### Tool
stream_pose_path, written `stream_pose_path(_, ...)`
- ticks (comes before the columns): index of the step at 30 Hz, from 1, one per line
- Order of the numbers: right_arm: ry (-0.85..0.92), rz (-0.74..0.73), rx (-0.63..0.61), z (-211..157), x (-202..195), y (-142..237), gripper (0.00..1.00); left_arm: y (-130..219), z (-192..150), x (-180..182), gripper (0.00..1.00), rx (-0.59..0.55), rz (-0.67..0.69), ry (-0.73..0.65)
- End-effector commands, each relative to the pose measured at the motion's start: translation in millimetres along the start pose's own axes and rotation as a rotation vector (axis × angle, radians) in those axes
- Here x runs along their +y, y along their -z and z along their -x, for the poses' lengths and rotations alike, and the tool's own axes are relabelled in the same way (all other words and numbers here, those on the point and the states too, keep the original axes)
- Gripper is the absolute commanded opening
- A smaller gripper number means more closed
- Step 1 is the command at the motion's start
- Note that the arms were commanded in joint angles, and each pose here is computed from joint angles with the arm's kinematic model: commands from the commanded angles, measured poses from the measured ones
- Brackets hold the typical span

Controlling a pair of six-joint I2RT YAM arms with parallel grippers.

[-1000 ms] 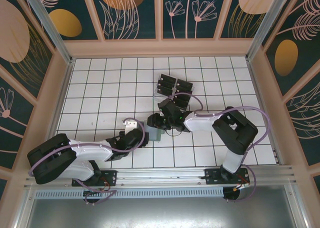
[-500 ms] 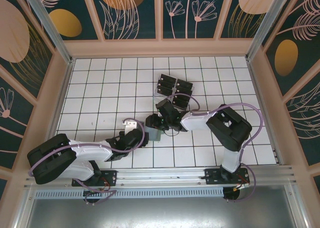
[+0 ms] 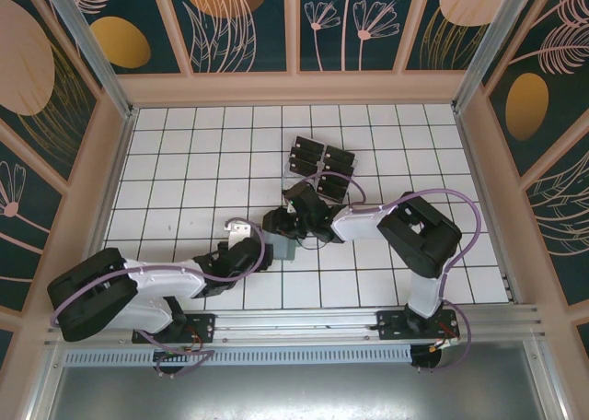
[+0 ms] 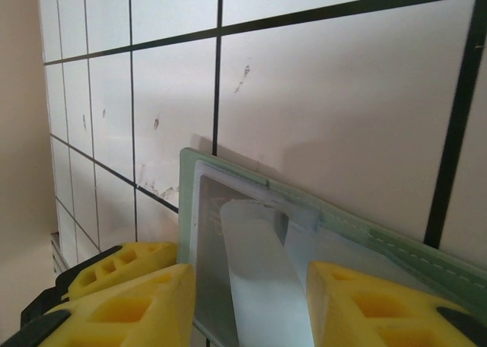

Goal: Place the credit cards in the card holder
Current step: Flip over the card slot on the card holder.

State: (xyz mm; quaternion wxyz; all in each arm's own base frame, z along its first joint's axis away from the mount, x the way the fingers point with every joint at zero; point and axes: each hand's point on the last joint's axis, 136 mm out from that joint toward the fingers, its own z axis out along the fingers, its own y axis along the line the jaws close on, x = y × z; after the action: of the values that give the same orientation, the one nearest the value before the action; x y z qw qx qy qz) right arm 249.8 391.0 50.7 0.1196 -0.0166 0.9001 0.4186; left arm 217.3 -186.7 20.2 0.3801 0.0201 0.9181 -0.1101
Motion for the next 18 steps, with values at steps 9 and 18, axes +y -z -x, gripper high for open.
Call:
stream_pose_path(9,-0.006,0.050,0.016,-2.6,16.2,-5.4,0.43,60.4,70.3,23.2,0.98,-0.257,0.034,0.194)
stream_pose_path(18,0.020,0.067,0.028,-2.9,37.7,-12.1,0.43,78.9,91.5,27.8,0.99,-0.321,0.045,0.265)
